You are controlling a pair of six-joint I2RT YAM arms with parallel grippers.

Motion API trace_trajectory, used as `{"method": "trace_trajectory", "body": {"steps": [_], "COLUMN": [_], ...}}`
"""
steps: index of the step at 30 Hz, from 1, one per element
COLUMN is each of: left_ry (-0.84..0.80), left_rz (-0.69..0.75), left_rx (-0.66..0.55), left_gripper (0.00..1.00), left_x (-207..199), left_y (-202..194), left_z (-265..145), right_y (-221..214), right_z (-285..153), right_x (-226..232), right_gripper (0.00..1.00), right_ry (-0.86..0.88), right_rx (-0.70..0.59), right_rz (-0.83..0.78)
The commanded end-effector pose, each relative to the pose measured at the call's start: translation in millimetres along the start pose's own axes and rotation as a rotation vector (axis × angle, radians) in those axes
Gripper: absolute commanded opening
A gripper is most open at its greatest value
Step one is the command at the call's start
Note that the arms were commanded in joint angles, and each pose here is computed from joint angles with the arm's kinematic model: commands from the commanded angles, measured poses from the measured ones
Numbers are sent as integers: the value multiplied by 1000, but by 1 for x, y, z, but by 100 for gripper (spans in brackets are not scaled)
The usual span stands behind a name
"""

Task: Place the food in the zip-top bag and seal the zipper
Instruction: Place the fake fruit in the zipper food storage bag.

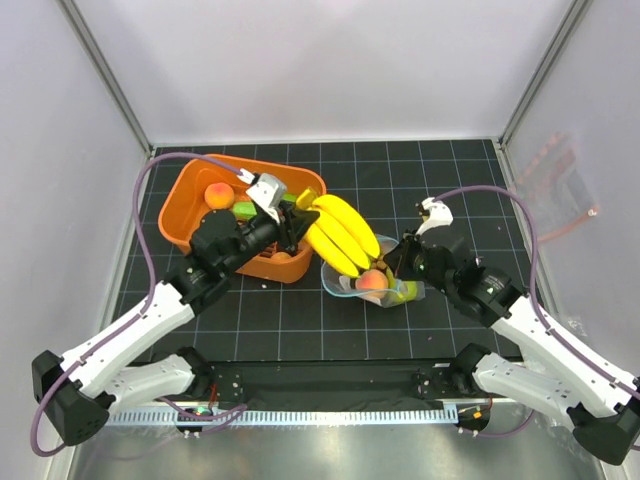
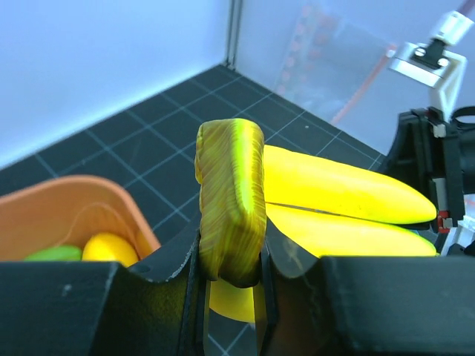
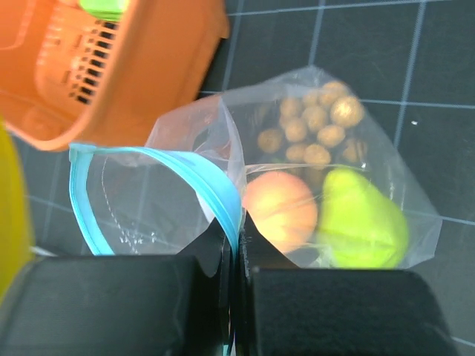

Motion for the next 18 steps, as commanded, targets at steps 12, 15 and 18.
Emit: {"method": "trace_trajectory", "body": {"steps": [12,15,18], "left_ry": [-95,-120,-182], "left_rz": [312,396,476], "left_rx": [-294,-293,-307], "left_gripper": [0,0,0], "left_x": [-29,-38,-47], "left_y": [46,41,33], "left_z": [24,26,27], "right_y": [24,22,20], "right_z": [-27,-25,-21], "right_x": [32,31,30], "right_gripper": [1,1,1], "right_ry": [136,134,130], "right_rx": [-5,-4,-3], "right_rz": [95,110,119]}}
Point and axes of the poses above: each gripper's point midway between its finger pads, its own z axis out along the fingers, its own x axis along the line the jaws close on, y = z × x, the point moved 6 cm from there along -z, back along the fingers, and after that the axes turned 6 degrees about z, right-handed, at the moved point
